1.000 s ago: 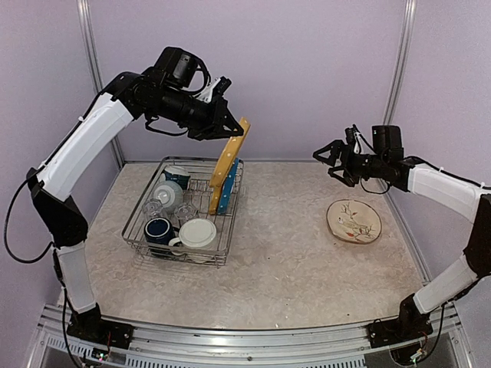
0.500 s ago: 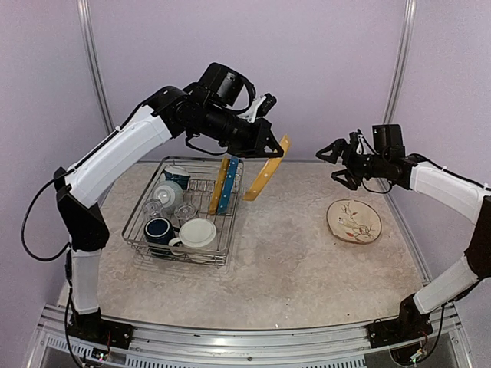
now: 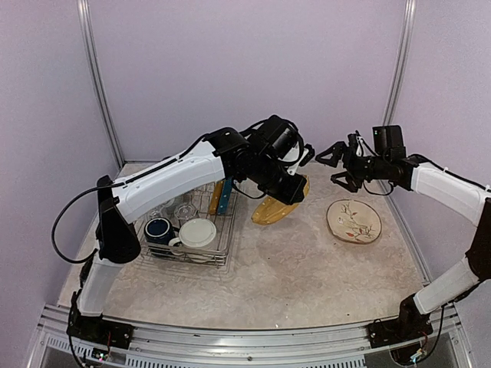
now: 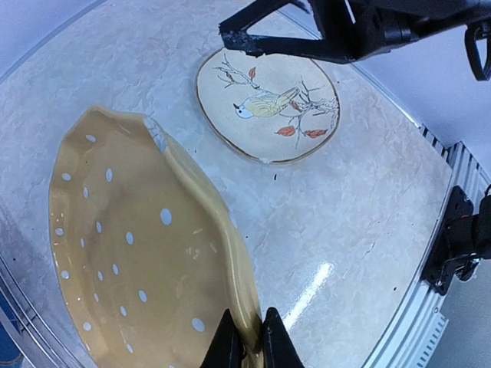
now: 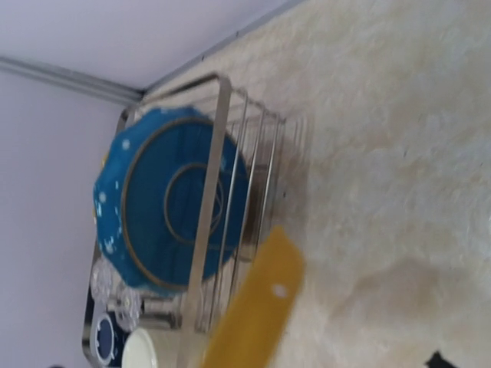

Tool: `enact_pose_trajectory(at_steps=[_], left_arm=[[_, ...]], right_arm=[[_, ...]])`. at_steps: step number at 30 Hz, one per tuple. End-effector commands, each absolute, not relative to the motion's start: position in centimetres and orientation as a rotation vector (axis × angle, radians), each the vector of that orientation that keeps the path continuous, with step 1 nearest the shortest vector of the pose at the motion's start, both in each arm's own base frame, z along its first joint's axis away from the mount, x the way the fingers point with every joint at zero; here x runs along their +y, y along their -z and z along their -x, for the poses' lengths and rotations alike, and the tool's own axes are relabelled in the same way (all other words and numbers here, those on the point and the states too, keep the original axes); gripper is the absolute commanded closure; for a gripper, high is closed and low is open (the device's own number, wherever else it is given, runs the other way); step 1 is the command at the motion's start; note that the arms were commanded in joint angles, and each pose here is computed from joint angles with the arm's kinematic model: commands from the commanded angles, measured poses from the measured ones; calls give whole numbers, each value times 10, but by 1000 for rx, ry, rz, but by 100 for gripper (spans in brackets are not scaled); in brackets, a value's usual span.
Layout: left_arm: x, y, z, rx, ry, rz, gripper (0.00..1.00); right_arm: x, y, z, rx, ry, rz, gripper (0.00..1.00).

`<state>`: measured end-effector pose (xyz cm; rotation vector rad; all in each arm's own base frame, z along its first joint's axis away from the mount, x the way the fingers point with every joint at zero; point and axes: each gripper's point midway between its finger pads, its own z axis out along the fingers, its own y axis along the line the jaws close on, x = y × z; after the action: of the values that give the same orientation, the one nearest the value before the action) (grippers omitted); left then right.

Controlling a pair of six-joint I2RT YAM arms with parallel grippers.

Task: Unload the mixed dishes from the dish rack
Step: Pass from the left arm to the right

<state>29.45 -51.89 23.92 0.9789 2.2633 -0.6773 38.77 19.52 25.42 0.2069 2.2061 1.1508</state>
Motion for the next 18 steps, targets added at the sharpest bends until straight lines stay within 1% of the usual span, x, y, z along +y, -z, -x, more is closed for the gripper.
enact_pose_trajectory(at_steps=[1,4,7,11,12,13,14,16,18], left_arm=[[-540,-268,-300,2045,580,-1010,100],[-547,-254,-296,2037,527,-1044,100],[-552,-242,-294,2028,482,-1073,100],[-557,-230,-289,2017,430,-1106,100],[-558,-226,-290,2015,407,-1110,100],[-560,-219,-288,2006,373,-1128,100],[-561,-217,-288,2001,358,-1134,100],[-563,-212,-285,1994,339,-1152,100],[-564,-206,-283,1993,320,-1167,100]], right_arm=[[211,-221,-367,2317,-1206,-129,0],[220,-205,-358,2361,-1257,-101,0],[229,-189,-350,2402,-1312,-78,4],[240,-175,-342,2422,-1401,-72,13],[243,-177,-342,2401,-1436,-68,15],[247,-175,-339,2377,-1516,-95,19],[249,-174,-338,2367,-1547,-105,21],[251,-171,-336,2362,-1592,-129,26],[252,-170,-335,2357,-1622,-135,30]])
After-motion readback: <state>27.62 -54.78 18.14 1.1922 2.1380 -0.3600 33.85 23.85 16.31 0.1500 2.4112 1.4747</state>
